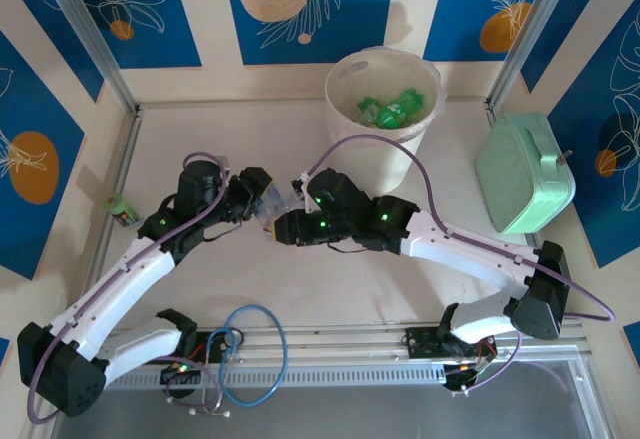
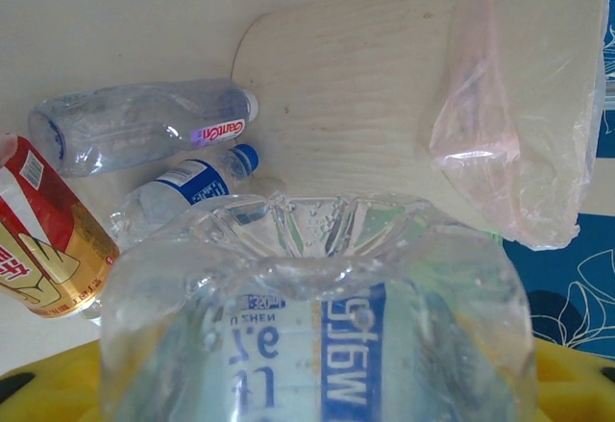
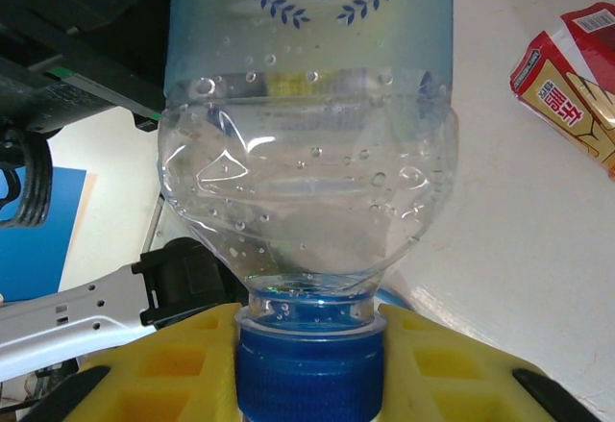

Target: Put the plastic bottles in the bin

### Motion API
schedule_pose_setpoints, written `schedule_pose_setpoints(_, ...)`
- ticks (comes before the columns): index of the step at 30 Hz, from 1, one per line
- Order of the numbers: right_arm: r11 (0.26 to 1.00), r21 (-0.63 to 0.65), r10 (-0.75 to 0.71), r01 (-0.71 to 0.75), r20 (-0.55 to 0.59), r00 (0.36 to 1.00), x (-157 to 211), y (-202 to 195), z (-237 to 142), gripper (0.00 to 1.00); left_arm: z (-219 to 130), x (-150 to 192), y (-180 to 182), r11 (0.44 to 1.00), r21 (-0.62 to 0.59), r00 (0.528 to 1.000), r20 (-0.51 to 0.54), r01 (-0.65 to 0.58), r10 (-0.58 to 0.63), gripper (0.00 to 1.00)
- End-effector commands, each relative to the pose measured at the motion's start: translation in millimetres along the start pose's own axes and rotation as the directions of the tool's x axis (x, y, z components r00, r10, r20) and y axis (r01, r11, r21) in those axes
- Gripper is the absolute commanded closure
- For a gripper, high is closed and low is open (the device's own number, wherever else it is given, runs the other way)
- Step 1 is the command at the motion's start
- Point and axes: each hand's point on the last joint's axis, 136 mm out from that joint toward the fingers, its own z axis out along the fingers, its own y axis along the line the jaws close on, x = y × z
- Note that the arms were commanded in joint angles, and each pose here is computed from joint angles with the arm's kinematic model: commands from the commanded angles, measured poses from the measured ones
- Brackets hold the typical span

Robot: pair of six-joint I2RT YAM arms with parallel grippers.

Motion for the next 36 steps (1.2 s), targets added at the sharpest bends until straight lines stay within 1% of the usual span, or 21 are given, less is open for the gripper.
schedule_pose_setpoints(1, 1.0, 0.028, -0.015, 0.015, 0.007, 1.0, -2, 0, -5, 0.76, -7, 0, -5, 1.0, 0.019, 1.0, 0.015, -0.017, 0.016, 0.29)
schedule_pose_setpoints(3, 0.999, 0.032, -0.015, 0.015, 0.014, 1.0, -3, 0, -7, 0.76, -10, -3, -2, 1.0, -0.007, 0.999, 0.039, -0.029, 0.029, 0.16)
schedule_pose_setpoints(5, 0.999, 0.036, -0.021, 0.02, 0.021, 1.0, -4, 0, -10, 0.77, -18, -10, 1, 0.997, -0.048, 0.995, 0.075, -0.064, 0.068, 0.0)
schedule_pose_setpoints(9, 0.998, 0.052, -0.035, 0.032, 0.048, 0.998, -10, 0, -23, 0.78, -36, -23, -4, 0.982, -0.108, 0.975, 0.141, -0.158, 0.172, 0.0)
schedule_pose_setpoints(13, 0.996, 0.064, -0.063, 0.057, 0.1, 0.993, -24, 3, -46, 0.78, -55, -35, -9, 0.943, -0.192, 0.936, 0.176, -0.271, 0.305, 0.0)
schedule_pose_setpoints(15, 0.996, 0.064, -0.078, 0.07, 0.14, 0.987, -36, 6, -62, 0.78, -60, -38, -10, 0.926, -0.216, 0.92, 0.179, -0.31, 0.35, 0.0)
schedule_pose_setpoints(19, 0.993, 0.073, -0.11, 0.094, 0.247, 0.963, -70, 13, -100, 0.77, -61, -35, -12, 0.899, -0.217, 0.898, 0.146, -0.38, 0.415, 0.0)
schedule_pose_setpoints(24, 0.99, 0.107, -0.13, 0.096, 0.375, 0.918, -120, 12, -145, 0.76, -51, -23, -5, 0.887, -0.205, 0.897, 0.072, -0.414, 0.436, 0.02)
schedule_pose_setpoints(28, 0.988, 0.152, -0.095, 0.028, 0.45, 0.888, -158, -7, -171, 0.76, -43, -13, 2, 0.882, -0.198, 0.898, 0.013, -0.428, 0.439, 0.04)
schedule_pose_setpoints(32, 0.984, 0.176, -0.059, -0.036, 0.507, 0.86, -187, -26, -185, 0.76, -40, -8, 12, 0.877, -0.211, 0.898, -0.014, -0.433, 0.44, 0.05)
schedule_pose_setpoints(36, 0.977, 0.189, -0.014, -0.101, 0.529, 0.849, -209, -49, -191, 0.76, -41, -7, 18, 0.873, -0.224, 0.898, -0.023, -0.434, 0.44, 0.06)
